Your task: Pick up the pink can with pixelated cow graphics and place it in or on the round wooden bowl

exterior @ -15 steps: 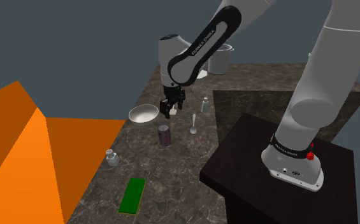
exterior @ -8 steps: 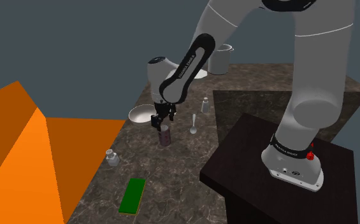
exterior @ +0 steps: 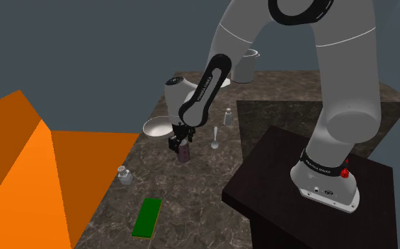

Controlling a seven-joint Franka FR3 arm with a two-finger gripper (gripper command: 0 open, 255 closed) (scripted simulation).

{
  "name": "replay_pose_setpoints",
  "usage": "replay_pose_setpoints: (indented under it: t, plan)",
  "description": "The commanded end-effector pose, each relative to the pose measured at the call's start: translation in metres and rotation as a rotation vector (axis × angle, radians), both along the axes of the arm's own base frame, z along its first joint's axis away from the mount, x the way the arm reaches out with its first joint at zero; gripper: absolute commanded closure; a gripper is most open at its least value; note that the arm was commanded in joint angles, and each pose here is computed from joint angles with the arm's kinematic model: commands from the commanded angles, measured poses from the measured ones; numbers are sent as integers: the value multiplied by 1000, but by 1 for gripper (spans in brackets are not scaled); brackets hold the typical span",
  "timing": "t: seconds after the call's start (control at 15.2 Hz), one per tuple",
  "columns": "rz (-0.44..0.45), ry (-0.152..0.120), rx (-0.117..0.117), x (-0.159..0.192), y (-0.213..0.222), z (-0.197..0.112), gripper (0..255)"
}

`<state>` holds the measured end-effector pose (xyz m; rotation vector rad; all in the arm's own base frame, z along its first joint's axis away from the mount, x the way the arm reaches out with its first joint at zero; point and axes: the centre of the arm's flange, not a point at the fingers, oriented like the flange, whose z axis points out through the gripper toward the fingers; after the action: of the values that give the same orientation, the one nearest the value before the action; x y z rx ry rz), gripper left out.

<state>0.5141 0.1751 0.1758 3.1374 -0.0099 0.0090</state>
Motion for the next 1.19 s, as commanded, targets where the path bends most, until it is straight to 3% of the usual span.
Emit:
replay_pose_setpoints:
  t: [0.0, 0.46, 0.53, 1.12]
  plan:
    - [0, 0, 0, 0, 1, -4, 0]
    - [0, 0, 0, 0, 1, -4, 0]
    - [0, 0, 0, 0, 1, -4, 255]
    - [0, 0, 0, 0, 1, -4, 255]
